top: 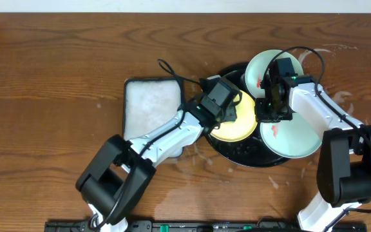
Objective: Clean dirty plates on tray and stack at the side
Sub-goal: 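Scrub the yellow plate again with the sponge in the left gripper, then lift the sponge off the plate and return it to the foam tray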
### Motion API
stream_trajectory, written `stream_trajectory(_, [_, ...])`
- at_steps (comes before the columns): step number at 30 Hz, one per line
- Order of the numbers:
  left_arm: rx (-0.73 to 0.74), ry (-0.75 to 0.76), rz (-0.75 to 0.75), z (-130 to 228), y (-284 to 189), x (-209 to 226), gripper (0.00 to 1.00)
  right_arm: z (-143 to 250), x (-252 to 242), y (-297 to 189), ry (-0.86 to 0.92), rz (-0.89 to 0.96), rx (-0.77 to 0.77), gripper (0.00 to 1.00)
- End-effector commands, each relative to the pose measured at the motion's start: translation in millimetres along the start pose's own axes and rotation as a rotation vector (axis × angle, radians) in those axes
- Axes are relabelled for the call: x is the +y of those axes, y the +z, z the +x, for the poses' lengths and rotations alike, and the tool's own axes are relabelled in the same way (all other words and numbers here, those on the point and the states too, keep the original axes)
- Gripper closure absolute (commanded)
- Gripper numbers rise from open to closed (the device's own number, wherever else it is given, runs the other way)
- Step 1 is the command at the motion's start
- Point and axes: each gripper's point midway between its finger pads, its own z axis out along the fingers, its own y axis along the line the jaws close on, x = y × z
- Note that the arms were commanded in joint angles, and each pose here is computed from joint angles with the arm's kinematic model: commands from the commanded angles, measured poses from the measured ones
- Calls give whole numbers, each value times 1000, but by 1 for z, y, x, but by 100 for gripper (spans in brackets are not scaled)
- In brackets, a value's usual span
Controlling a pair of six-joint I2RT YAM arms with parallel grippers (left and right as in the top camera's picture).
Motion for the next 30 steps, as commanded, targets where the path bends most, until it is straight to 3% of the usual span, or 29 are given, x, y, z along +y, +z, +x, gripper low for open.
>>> stream_trajectory(1, [27,-27,5,11,9,-1,92,0,0,1,7,-19,2,99])
stream_trajectory(8, [31,-19,18,22,37,-3,92,0,0,1,11,-19,3,99])
stream_trajectory(14, [38,-9,-125,32,51,33,92,1,0,1,11,-18,6,99])
stream_trajectory(21, [-72,140,-423,12,31,91,92,1,0,1,11,-18,7,99])
stream_trajectory(26, [-145,164,-492,-9,14,101,92,1,0,1,10,-18,8,99])
stream_trajectory(30, [-199,151,-449,-32,-8,89,92,2,0,1,11,-17,12,99])
